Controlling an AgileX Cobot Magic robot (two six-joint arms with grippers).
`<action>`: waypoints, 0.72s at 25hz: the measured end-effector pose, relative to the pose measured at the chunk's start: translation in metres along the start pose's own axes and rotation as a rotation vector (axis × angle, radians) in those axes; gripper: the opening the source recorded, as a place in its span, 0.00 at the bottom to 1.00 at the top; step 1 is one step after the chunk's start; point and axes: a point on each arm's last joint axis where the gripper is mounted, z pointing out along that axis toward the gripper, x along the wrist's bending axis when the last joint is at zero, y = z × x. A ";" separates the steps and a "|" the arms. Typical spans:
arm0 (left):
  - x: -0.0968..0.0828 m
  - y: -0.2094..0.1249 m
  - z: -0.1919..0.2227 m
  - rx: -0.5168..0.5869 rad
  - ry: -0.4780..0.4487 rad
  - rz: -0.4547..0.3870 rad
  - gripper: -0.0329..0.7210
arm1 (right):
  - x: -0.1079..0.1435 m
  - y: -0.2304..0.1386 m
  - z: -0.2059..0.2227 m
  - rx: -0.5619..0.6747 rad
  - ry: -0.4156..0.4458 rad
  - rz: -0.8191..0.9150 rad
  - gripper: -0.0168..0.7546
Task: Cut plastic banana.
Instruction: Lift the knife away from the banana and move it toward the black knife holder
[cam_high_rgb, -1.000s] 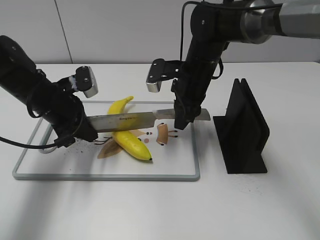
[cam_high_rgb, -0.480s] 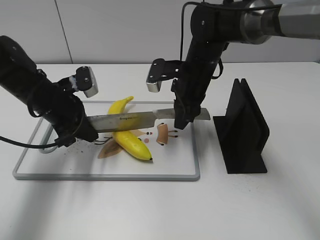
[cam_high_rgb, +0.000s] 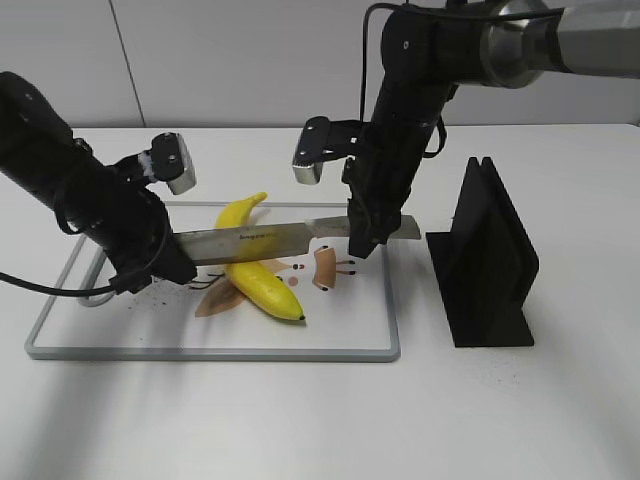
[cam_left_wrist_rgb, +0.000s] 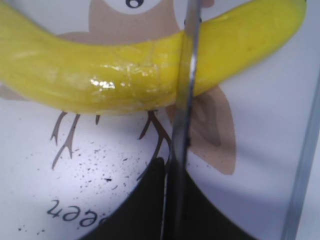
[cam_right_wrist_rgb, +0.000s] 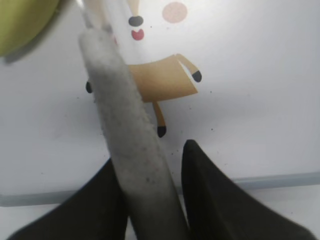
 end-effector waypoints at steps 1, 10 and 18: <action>0.000 0.001 -0.001 -0.002 0.004 0.002 0.02 | 0.000 0.000 -0.001 0.000 -0.001 -0.001 0.36; -0.005 0.008 -0.014 0.008 0.057 0.043 0.02 | 0.002 0.002 -0.012 -0.006 -0.015 -0.007 0.36; -0.011 0.024 -0.042 -0.026 0.120 0.096 0.12 | 0.006 0.002 -0.036 0.006 -0.026 -0.010 0.34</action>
